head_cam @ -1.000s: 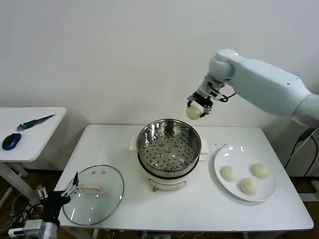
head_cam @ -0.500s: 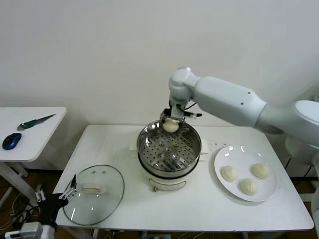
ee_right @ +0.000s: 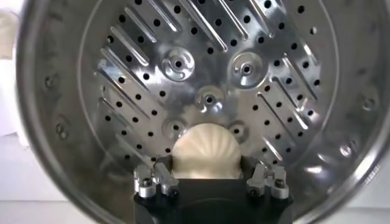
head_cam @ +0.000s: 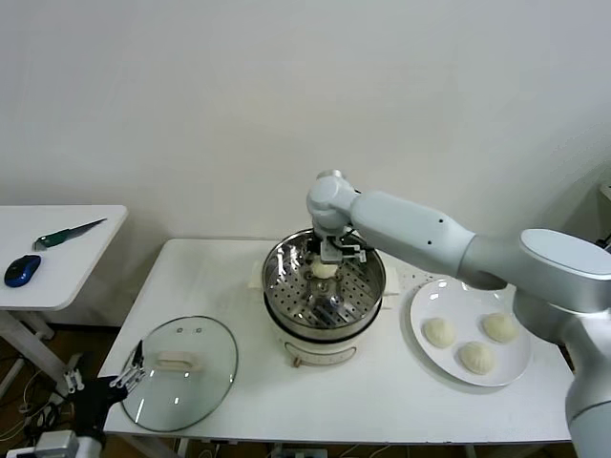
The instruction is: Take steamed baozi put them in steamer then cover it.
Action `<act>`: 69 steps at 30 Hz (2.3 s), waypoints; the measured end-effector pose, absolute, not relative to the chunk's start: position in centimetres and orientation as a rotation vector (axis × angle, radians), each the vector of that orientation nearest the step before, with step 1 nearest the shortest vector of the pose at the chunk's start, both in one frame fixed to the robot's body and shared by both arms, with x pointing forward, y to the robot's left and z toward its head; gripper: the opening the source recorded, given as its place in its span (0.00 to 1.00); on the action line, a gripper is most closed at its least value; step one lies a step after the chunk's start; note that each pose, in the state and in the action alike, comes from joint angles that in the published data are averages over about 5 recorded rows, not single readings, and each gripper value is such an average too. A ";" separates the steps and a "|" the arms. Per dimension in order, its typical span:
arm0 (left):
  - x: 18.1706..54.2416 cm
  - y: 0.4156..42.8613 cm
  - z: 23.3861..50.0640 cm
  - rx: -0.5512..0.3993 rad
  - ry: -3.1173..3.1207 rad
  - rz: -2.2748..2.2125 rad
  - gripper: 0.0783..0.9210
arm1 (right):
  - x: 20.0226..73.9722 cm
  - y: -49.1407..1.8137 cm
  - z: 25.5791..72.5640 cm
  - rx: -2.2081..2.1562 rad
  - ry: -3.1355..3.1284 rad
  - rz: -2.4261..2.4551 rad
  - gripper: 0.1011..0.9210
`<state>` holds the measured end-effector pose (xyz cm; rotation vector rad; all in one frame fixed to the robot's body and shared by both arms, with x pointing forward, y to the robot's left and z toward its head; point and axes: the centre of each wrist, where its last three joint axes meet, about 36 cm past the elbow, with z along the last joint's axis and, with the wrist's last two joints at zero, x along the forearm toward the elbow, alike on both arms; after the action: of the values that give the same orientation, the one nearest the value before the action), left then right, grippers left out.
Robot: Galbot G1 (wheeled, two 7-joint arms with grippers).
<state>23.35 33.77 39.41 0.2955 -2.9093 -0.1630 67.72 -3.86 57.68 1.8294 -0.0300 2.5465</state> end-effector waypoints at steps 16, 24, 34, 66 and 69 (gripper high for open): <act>23.1 33.4 39.1 0.290 -2.899 -0.163 0.88 | 67.6 -9.1 63.8 1.785 -0.207 2.540 0.88; 23.1 33.1 39.3 0.274 -2.905 -0.169 0.88 | 66.8 -18.5 67.6 1.664 -0.705 2.307 0.88; 23.3 32.6 39.7 0.265 -2.919 -0.165 0.88 | 64.7 -32.5 64.7 1.445 -1.275 1.643 0.88; 22.5 33.2 39.1 0.296 -2.886 -0.186 0.88 | 62.4 -40.8 45.5 1.242 -1.413 1.121 0.88; 22.5 33.3 39.0 0.298 -2.885 -0.186 0.88 | 62.5 -40.4 44.7 1.246 -1.408 1.114 0.88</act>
<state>22.53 33.25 39.01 0.2976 -2.8848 -0.1863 62.45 -40.41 44.74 1.2458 -1.4078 1.1136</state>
